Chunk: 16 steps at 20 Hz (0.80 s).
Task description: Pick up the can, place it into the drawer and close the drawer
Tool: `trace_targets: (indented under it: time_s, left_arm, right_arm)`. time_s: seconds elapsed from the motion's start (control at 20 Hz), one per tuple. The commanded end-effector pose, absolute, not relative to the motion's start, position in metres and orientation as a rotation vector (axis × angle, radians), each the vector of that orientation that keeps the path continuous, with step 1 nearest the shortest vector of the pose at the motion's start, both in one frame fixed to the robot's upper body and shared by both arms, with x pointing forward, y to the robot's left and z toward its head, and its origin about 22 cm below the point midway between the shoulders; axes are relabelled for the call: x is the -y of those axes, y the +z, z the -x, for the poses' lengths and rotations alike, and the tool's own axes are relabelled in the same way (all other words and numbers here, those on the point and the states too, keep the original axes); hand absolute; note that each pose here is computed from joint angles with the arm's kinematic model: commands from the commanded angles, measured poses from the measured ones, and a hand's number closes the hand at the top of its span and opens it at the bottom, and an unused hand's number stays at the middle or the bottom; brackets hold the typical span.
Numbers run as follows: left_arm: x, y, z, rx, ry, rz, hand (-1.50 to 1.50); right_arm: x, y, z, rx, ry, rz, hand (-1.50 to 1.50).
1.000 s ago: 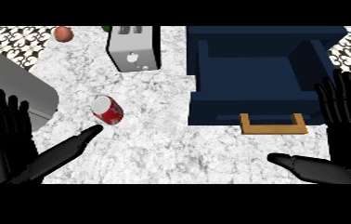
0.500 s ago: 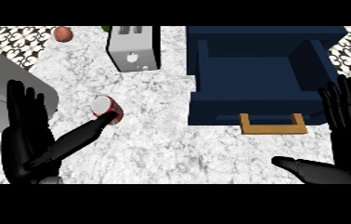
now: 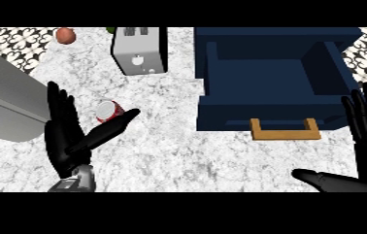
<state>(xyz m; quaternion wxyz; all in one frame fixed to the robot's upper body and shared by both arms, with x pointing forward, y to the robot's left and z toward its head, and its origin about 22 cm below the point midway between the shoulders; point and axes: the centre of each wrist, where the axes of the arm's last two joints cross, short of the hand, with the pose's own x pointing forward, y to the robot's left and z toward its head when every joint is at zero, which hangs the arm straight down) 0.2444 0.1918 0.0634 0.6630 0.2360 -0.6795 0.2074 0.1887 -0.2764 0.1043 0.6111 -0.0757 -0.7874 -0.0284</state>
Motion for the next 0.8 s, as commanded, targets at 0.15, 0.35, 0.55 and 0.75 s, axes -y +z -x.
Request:
trace_targets:
  time_s: [0.15, 0.35, 0.55, 0.75]
  left_arm:
    - [-0.204, 0.022, -0.237, 1.493, 0.465, -0.553, -1.5]
    - [-0.196, 0.003, -0.242, 1.447, 0.482, -0.565, -1.5]
    - [-0.188, -0.014, -0.26, 1.452, 0.491, -0.592, -1.5]
    - [-0.191, -0.054, -0.253, 1.42, 0.515, -0.626, -1.5]
  right_arm:
    - [0.285, 0.106, -0.167, 1.834, -0.073, 0.188, -1.5]
    - [0.288, 0.12, -0.186, 1.826, -0.065, 0.2, -1.5]
    - [0.306, 0.12, -0.185, 1.845, -0.067, 0.195, -1.5]
    - [0.299, 0.127, -0.159, 1.841, -0.074, 0.19, -1.5]
